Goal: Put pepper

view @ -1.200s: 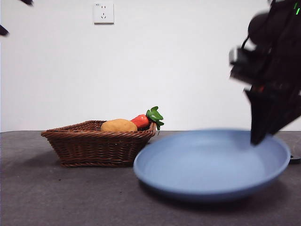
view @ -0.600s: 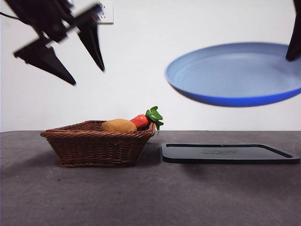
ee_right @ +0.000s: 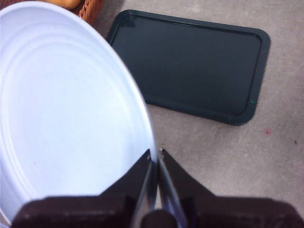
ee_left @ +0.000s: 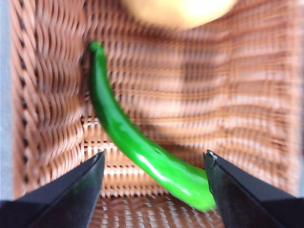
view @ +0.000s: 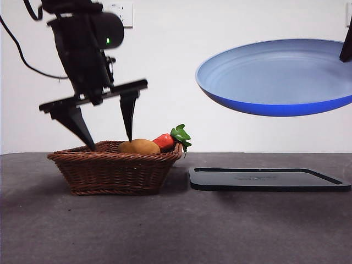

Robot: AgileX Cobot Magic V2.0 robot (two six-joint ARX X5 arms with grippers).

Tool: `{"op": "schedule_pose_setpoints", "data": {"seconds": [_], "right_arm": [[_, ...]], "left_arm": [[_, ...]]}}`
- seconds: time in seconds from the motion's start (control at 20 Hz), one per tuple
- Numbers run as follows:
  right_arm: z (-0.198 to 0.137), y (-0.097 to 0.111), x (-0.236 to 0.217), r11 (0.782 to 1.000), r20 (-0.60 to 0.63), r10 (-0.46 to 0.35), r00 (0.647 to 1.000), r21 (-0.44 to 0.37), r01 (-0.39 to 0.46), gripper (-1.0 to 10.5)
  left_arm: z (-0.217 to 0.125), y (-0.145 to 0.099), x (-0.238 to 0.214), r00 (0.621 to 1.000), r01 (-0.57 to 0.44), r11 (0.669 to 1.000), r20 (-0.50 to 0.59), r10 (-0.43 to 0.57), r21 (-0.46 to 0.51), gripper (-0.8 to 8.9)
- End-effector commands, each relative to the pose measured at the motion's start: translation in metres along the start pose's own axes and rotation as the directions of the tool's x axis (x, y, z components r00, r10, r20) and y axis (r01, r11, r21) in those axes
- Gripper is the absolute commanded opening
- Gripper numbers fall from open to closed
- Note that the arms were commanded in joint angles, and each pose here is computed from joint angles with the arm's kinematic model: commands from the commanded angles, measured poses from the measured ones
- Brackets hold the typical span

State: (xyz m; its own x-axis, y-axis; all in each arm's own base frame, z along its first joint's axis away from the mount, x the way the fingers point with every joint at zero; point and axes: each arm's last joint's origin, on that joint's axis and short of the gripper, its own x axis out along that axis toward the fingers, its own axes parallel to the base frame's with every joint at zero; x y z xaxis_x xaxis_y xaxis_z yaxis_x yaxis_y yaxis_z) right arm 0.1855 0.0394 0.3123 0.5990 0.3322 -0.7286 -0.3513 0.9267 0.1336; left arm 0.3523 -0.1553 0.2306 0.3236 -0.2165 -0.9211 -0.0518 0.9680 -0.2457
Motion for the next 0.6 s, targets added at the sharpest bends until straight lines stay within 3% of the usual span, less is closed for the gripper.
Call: {"op": "schedule_pose_setpoints", "data": {"seconds": [0.05,0.6], "right_arm": [[0.004,0.001,-0.002,1.000,0.022,0.006,1.000,-0.004,-0.006,0.1],[0.004,0.001,-0.002,1.000,0.025,0.011,1.000,-0.009,-0.011,0.1]], "left_arm": [[0.002,-0.006,0.014,1.000,-0.002,1.000,-0.014,0.002,-0.015,3.62],[0.002,-0.007,0.044,0.999,-0.032,0.999,-0.032,0.031,-0.042,3.57]]}}
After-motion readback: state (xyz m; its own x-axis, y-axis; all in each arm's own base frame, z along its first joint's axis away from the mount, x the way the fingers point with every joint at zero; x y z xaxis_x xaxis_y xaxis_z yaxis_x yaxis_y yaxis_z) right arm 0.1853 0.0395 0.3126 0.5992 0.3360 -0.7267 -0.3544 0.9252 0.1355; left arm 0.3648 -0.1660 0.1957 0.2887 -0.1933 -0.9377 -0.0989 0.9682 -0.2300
